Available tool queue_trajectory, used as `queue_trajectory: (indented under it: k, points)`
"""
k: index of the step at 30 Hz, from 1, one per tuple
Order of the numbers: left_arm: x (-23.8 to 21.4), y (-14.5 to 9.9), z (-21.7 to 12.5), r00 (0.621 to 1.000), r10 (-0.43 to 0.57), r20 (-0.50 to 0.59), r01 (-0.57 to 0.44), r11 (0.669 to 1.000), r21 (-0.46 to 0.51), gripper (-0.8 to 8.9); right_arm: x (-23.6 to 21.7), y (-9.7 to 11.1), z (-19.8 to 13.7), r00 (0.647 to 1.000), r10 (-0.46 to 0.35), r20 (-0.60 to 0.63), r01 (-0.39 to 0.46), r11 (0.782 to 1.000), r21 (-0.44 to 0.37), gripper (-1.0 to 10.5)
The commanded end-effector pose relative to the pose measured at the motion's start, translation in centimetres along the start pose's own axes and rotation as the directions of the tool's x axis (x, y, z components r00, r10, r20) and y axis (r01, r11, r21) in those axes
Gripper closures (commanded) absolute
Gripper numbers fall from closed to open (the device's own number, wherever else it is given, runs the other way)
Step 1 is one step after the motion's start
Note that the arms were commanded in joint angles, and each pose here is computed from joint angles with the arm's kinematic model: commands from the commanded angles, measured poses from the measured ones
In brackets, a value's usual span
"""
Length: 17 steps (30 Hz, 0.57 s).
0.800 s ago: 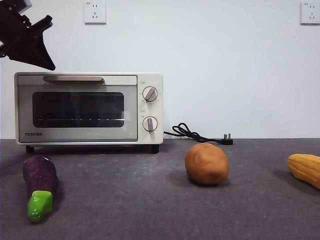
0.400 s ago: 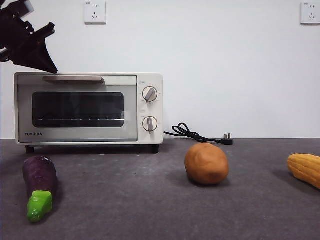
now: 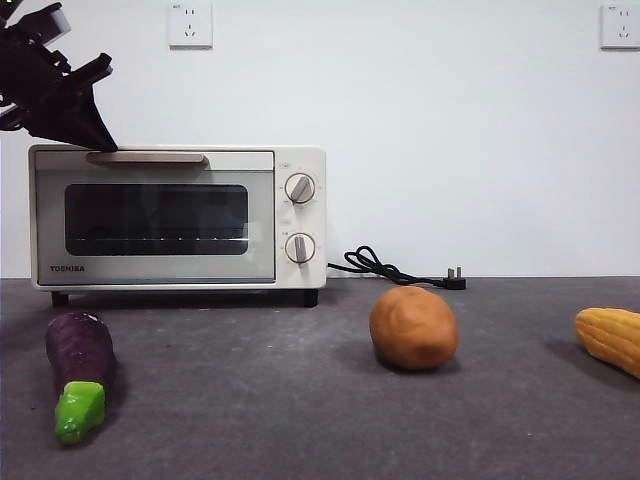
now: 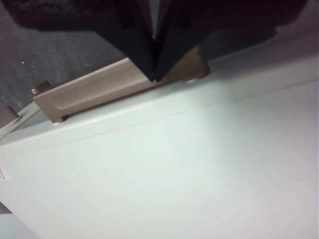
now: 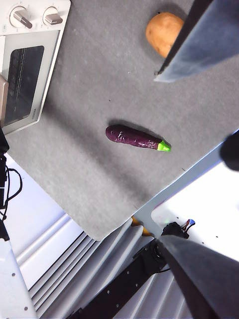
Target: Take the eggplant from the table,put the eggplant in the oven
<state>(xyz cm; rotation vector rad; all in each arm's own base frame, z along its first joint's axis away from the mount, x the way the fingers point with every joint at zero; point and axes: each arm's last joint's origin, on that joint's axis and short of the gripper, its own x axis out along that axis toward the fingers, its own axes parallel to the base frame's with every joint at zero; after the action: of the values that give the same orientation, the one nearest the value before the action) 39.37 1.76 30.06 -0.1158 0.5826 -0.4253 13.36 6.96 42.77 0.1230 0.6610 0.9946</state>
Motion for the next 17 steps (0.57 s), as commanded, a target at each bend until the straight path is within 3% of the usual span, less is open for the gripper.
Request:
queue_trajectory:
  k: [1,17]
  points:
    - [0.9,-0.2,-0.9,0.998,-0.014,-0.064,0.013,1.000,-0.004,8.20,0.1,-0.1,0.2,1.000,-0.002,0.000,0.002,1.000,-0.009,3.2]
    - [2.6,-4.2,-2.1,0.975,-0.107,-0.194,0.112,0.994,0.015,8.19,0.2,-0.2,0.2,1.000,-0.002,-0.003,0.002,1.000,-0.022,3.2]
